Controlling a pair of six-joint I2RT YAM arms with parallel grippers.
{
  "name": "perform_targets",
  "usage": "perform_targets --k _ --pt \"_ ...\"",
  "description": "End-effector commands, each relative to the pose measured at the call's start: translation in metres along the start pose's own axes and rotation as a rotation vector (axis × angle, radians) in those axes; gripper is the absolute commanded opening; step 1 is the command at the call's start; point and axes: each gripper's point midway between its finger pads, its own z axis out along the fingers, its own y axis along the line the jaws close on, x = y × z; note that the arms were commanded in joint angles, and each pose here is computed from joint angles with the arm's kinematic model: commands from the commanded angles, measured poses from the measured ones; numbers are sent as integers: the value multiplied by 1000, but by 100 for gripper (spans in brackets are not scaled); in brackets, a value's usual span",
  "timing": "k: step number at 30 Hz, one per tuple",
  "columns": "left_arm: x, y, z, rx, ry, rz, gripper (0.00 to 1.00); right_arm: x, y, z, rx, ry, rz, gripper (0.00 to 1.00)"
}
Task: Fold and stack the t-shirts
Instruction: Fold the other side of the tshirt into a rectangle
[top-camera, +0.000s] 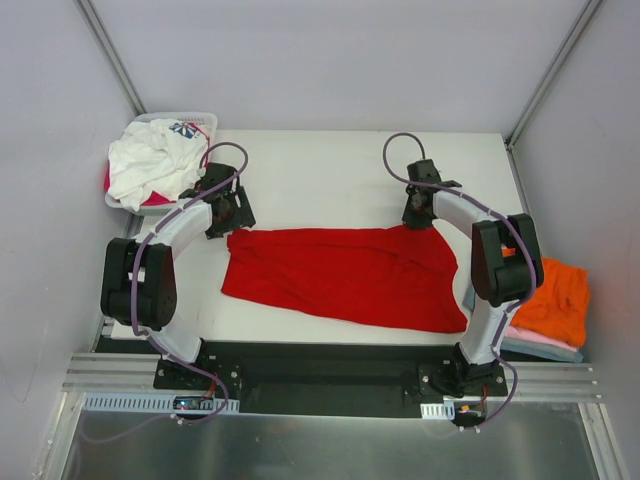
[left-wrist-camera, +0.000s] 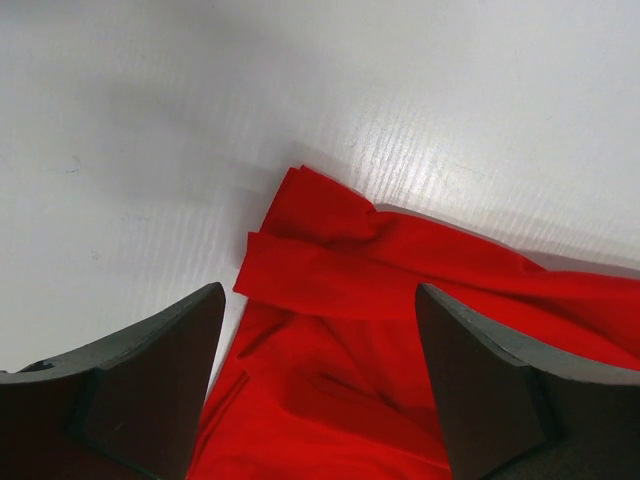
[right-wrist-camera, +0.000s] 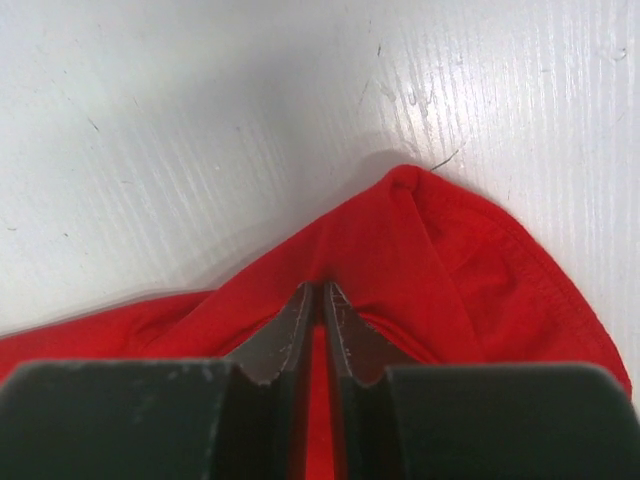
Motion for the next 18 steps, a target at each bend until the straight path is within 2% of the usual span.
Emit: perform_targets --k 1,5,9,11,18 --pt "-5 -9 -12 44 -32 18 77 -4 -5 -19 31 -33 14 10" --pt "-5 -9 -10 45 -30 19 77 -6 -5 -26 23 -40 7 9" --pt "-4 -9 -10 47 -29 18 76 -3 -6 -22 30 -29 -3 34" --pt "-4 -9 -10 45 -28 20 76 0 -6 -20 28 -19 -5 38" --pt "-2 -8 -9 41 -24 22 76 5 -2 -16 19 -7 -16 36"
